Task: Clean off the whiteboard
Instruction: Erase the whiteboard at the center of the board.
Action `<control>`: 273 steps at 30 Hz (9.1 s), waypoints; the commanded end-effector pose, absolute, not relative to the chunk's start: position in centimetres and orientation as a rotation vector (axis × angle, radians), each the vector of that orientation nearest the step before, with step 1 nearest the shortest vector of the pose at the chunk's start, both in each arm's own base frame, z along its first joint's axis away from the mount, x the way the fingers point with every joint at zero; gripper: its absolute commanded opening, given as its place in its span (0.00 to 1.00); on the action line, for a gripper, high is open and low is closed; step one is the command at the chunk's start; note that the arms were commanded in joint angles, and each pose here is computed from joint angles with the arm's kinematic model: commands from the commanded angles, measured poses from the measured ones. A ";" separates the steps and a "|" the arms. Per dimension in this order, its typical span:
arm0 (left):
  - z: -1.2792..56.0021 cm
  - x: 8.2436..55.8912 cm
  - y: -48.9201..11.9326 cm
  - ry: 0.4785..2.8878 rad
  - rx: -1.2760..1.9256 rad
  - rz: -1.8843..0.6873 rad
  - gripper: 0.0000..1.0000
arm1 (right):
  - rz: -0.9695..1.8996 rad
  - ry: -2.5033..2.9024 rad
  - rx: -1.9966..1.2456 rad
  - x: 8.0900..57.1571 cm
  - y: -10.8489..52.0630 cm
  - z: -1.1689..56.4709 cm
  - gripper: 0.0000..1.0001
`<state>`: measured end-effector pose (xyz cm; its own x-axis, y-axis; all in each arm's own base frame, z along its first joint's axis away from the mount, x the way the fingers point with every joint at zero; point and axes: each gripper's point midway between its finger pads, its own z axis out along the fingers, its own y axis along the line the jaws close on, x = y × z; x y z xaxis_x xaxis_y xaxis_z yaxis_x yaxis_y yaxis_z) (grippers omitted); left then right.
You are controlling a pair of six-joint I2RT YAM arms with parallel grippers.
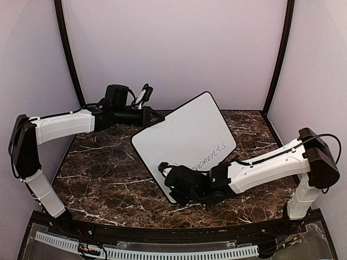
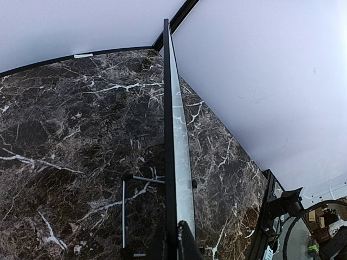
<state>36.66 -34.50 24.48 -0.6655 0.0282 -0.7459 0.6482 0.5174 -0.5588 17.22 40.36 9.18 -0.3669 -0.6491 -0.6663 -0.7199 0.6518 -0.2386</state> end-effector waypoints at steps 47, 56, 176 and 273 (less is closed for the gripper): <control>22.1 34.1 -35.7 2.147 0.645 -1.179 0.00 | 0.051 2.306 -1.032 18.3 35.0 5.8 0.24; 22.0 34.2 -35.6 2.148 0.645 -1.169 0.00 | 0.078 2.217 -0.983 23.1 37.4 9.8 0.24; 22.1 34.0 -35.9 2.147 0.653 -1.193 0.00 | 0.301 2.030 -0.685 23.1 32.9 8.0 0.23; 21.6 33.9 -36.1 2.161 0.658 -1.203 0.00 | 0.424 1.967 -0.712 24.1 34.0 9.1 0.23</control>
<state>36.82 -34.36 24.47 -0.6696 0.0247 -0.7423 0.6412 0.5236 -0.5610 23.78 33.96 8.69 -0.3518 -0.3342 -0.8744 -0.6510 0.7585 -0.0280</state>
